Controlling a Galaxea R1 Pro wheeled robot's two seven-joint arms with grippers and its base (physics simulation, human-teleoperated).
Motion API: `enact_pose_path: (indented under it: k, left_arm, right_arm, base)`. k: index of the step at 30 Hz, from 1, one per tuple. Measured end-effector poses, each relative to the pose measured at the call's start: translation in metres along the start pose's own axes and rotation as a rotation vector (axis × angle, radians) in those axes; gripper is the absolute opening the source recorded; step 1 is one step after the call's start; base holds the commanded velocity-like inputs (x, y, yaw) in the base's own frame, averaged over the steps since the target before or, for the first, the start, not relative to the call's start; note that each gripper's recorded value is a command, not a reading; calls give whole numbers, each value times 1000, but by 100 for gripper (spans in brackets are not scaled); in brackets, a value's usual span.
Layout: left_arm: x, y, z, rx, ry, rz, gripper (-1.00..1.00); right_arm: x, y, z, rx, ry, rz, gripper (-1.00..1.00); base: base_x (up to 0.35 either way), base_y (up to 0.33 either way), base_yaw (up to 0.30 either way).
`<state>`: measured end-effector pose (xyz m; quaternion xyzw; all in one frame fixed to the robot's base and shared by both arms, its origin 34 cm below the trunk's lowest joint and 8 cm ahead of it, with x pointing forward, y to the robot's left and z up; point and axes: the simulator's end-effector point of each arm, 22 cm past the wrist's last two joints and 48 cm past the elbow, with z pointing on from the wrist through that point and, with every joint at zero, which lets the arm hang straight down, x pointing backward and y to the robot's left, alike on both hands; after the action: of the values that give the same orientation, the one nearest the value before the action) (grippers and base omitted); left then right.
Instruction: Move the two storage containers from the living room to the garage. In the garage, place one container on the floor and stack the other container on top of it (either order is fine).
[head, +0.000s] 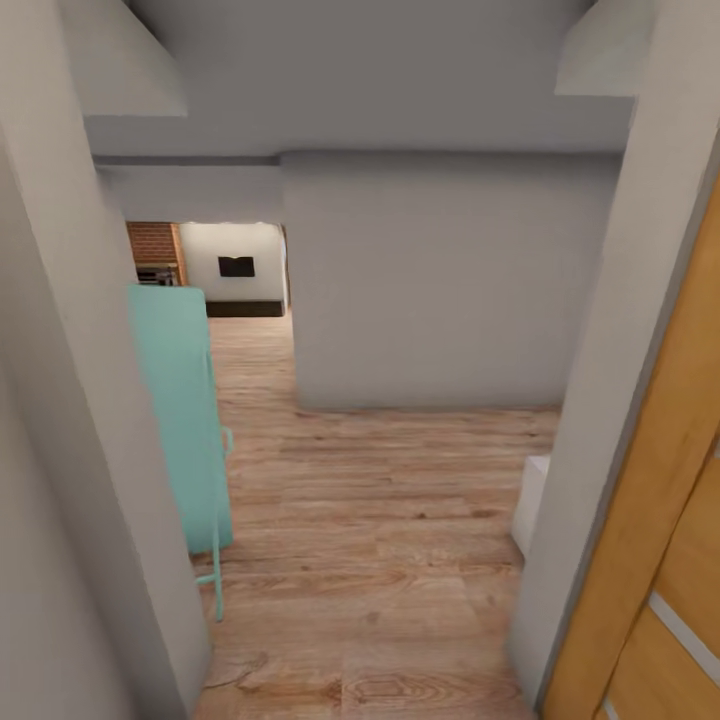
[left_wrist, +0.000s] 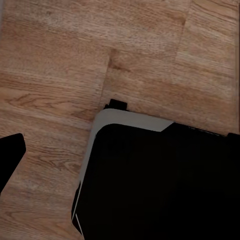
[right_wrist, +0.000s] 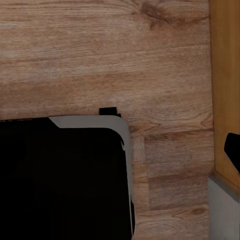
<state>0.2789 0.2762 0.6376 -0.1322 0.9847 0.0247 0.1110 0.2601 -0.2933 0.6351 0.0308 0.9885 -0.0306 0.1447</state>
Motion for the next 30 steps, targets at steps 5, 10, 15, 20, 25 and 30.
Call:
enact_pose_path:
  k: [5,10,15,20,25,30]
  left_arm:
    - [0,0,0,0,1,-1,100]
    - [0,0,0,0,1,-1,100]
    - [0,0,0,0,1,0,100]
    - [0,0,0,0,1,-1,100]
    - [0,0,0,0,1,0,100]
    - [0,0,0,0,0,0,100]
  right_arm:
    - [0,0,0,-1,-1,-5,100]
    - [0,1,0,-2,0,-8,100]
    - [0,1,0,-2,1,-8,100]
    - [0,0,0,0,-1,-8,100]
    - [-1,-1,0,0,-2,-8,100]
    - [0,-1,0,1,-1,-8,100]
  base:
    - [323,0,0]
    - [323,0,0]
    - [323,0,0]
    - [323,0,0]
    - [323,0,0]
    - [323,0,0]
